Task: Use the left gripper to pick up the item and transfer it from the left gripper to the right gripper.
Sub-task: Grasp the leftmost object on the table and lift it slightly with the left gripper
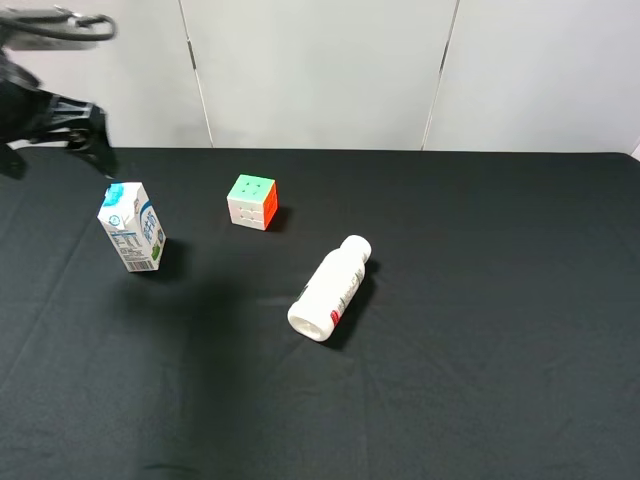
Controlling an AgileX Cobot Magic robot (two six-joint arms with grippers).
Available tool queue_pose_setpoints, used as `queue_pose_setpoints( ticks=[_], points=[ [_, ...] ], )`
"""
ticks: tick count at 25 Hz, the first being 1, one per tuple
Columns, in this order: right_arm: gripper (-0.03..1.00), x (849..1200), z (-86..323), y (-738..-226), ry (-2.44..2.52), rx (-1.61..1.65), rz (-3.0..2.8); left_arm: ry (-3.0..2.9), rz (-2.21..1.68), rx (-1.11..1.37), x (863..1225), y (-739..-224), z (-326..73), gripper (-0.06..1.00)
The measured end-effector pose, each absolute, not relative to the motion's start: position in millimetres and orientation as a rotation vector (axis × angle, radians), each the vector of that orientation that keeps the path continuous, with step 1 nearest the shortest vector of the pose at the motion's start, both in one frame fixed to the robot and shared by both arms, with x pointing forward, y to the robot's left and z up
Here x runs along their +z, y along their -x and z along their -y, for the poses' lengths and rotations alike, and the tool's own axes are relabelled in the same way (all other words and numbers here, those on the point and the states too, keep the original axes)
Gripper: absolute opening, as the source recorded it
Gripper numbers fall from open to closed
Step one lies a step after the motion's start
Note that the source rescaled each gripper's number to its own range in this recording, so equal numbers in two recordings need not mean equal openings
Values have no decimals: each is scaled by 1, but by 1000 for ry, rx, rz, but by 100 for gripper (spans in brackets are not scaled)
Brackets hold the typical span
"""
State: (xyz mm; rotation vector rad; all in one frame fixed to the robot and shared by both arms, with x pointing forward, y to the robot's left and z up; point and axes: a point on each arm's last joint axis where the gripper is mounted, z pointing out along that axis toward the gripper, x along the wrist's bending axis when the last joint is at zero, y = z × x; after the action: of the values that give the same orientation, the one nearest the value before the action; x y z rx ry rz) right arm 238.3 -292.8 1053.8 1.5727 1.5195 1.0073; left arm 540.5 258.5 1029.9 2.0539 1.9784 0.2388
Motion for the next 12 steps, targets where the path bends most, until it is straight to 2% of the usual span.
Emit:
queue_pose_setpoints(
  ticks=[12],
  points=[
    [100, 1054, 293, -238, -1573, 1007, -1520, -2030, -2141, 118, 966, -575, -238, 99]
  ],
)
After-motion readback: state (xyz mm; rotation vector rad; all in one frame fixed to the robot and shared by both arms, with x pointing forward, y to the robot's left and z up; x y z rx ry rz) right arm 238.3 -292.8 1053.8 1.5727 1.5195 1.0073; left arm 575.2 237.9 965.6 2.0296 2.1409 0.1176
